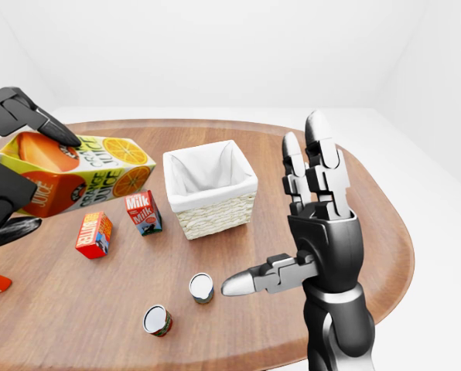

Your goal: Pick up the orange juice, and put it in the basket.

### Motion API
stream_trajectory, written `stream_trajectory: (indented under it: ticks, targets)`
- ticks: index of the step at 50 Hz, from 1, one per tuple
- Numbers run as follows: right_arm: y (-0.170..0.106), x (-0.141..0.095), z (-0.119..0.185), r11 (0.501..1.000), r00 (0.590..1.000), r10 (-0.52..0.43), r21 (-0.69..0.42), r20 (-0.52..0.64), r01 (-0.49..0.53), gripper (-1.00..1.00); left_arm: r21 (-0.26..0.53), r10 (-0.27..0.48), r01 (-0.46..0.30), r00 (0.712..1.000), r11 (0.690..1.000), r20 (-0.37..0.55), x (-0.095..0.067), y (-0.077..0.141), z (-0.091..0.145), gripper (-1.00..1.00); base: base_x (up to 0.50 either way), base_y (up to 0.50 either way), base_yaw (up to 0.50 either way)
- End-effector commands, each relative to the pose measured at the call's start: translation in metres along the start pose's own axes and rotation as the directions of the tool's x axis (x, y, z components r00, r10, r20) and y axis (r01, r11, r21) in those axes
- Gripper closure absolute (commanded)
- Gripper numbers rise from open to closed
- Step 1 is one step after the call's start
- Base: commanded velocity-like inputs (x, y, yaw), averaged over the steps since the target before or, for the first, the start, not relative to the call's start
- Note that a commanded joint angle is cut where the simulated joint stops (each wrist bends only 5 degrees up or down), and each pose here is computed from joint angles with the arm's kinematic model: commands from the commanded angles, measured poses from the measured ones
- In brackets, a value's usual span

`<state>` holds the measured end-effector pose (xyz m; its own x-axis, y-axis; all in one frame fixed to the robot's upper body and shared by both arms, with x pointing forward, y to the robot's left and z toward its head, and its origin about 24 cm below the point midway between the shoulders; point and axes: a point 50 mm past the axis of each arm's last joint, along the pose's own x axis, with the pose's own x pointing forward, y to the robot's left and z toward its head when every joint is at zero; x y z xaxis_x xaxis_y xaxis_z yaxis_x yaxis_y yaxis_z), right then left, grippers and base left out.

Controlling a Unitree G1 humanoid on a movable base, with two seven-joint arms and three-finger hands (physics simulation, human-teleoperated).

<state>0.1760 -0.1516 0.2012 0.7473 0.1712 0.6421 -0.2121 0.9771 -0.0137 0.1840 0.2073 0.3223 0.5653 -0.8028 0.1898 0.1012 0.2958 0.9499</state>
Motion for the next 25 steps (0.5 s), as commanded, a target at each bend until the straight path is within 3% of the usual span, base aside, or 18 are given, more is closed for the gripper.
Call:
stream_trajectory:
  ticks: [1, 9, 14, 25]
  targets:
    - [0.0, 0.0, -0.002, 1.0, 1.0, 0.0, 0.002, -0.01, 0.0, -1.0, 0.018, 0.017, -0.018, 0.999, 1.0, 0.036, 0.007, 0.007, 0.001, 1.0, 0.0, 0.0, 0.0]
    - [0.0, 0.0, -0.004, 1.0, 1.0, 0.001, 0.003, -0.017, -0.001, -1.0, -0.009, 0.034, -0.034, 0.999, 0.999, 0.006, 0.009, 0.007, -0.011, 1.0, 0.0, 0.0, 0.0]
    - [0.0, 0.0, -0.001, 1.0, 1.0, 0.0, 0.0, -0.003, 0.0, -1.0, 0.004, 0.058, -0.058, 0.996, 0.998, 0.069, 0.015, 0.009, -0.004, 1.0, 0.0, 0.0, 0.0]
    - [-0.001, 0.0, -0.002, 1.0, 1.0, -0.003, 0.007, -0.006, 0.003, -1.0, -0.001, 0.064, -0.065, 0.991, 0.998, 0.113, 0.027, 0.002, -0.004, 1.0, 0.0, 0.0, 0.0]
